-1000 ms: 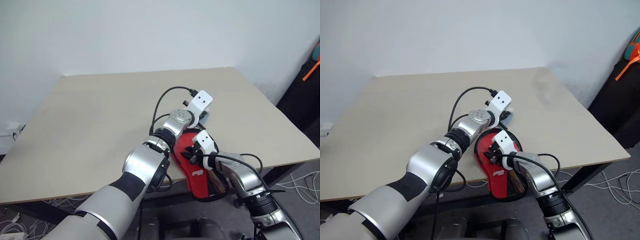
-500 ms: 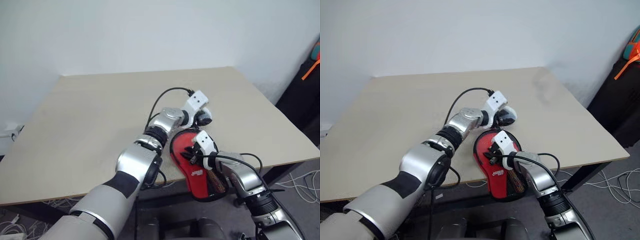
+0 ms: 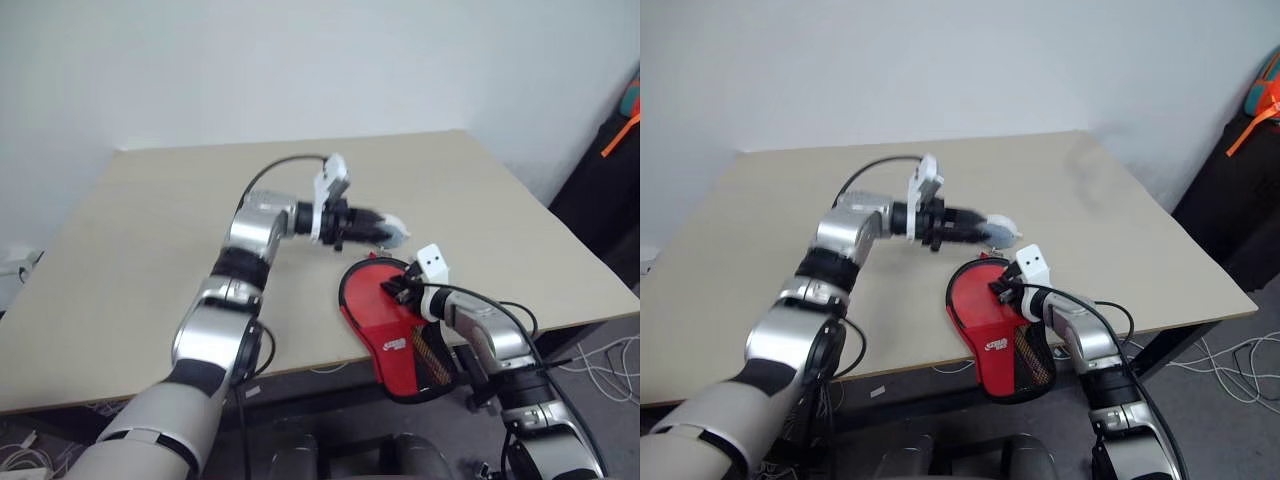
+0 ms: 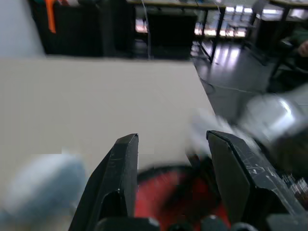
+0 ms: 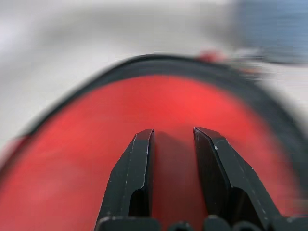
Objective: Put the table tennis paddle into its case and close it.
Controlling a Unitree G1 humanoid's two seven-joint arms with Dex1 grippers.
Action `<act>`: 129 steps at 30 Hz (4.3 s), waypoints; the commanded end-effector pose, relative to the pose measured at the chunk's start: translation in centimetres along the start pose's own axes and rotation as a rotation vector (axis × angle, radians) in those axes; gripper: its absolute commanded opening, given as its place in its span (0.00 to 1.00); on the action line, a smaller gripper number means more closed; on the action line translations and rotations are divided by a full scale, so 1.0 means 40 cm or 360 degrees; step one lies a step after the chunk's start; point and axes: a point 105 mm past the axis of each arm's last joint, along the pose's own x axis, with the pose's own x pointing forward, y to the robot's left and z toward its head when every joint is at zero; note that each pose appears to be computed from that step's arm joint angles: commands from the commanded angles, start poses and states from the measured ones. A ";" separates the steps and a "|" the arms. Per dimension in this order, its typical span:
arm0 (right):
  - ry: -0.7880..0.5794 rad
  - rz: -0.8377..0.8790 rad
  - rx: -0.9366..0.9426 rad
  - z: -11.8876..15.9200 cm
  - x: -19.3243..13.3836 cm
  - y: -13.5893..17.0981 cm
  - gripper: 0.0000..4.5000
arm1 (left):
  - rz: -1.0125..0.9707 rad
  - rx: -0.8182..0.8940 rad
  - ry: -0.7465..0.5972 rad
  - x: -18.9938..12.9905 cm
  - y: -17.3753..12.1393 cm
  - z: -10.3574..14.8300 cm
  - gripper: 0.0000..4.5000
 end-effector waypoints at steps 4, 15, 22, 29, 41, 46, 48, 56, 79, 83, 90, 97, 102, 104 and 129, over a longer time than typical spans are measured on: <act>-0.0157 -0.0166 -0.0077 0.087 0.005 -0.059 0.31 | -0.0126 -0.0009 0.0052 0.010 -0.112 -0.043 0.52; -0.0197 -0.0305 -0.0004 0.133 0.027 -0.122 0.31 | 0.0240 -0.0081 0.0207 0.055 -0.073 -0.131 0.52; -0.0256 -0.0326 0.0075 0.184 0.061 -0.134 0.31 | 0.0381 -0.0141 0.0244 0.077 -0.053 -0.164 0.52; -0.0238 -0.0236 0.0049 0.214 0.118 -0.096 0.67 | 0.0393 -0.0137 0.0318 0.074 -0.076 -0.207 0.53; -0.0202 -0.0370 -0.0028 0.231 0.173 -0.082 0.91 | 0.0457 -0.0180 0.0292 0.064 -0.094 -0.208 0.53; -0.0116 -0.0338 0.0012 0.210 0.188 -0.064 0.91 | 0.0513 -0.0189 0.0272 0.050 -0.089 -0.199 0.53; -0.0051 -0.0352 0.0026 0.191 0.194 -0.057 0.91 | 0.0531 -0.0198 0.0267 0.045 -0.087 -0.198 0.53; -0.0144 -0.0346 0.0081 0.214 0.204 -0.036 0.55 | 0.0591 -0.0230 0.0293 0.038 -0.084 -0.209 0.53; -0.0150 -0.0538 0.0142 0.186 0.132 -0.154 0.04 | 0.0665 -0.0164 0.0518 0.101 -0.046 -0.255 0.53; -0.0153 -0.0579 0.0159 0.182 0.095 -0.185 0.04 | 0.0643 -0.0160 0.0530 0.107 -0.046 -0.256 0.53; -0.0144 -0.0747 0.0290 0.153 -0.048 -0.267 0.04 | 0.0598 -0.0175 0.0553 0.121 -0.054 -0.266 0.53; -0.0108 -0.0766 0.0414 0.131 -0.153 -0.267 0.04 | 0.0576 -0.0171 0.0571 0.135 -0.056 -0.272 0.53; -0.0028 -0.0685 0.0428 0.100 -0.227 -0.234 0.04 | 0.0557 -0.0174 0.0571 0.145 -0.060 -0.275 0.53; 0.0060 -0.0661 0.0437 0.062 -0.256 -0.225 0.04 | 0.0551 -0.0176 0.0571 0.149 -0.060 -0.276 0.53; 0.0474 -0.0152 0.0155 -0.141 -0.554 -0.106 0.04 | 0.0439 -0.0140 0.0554 0.202 -0.067 -0.268 0.53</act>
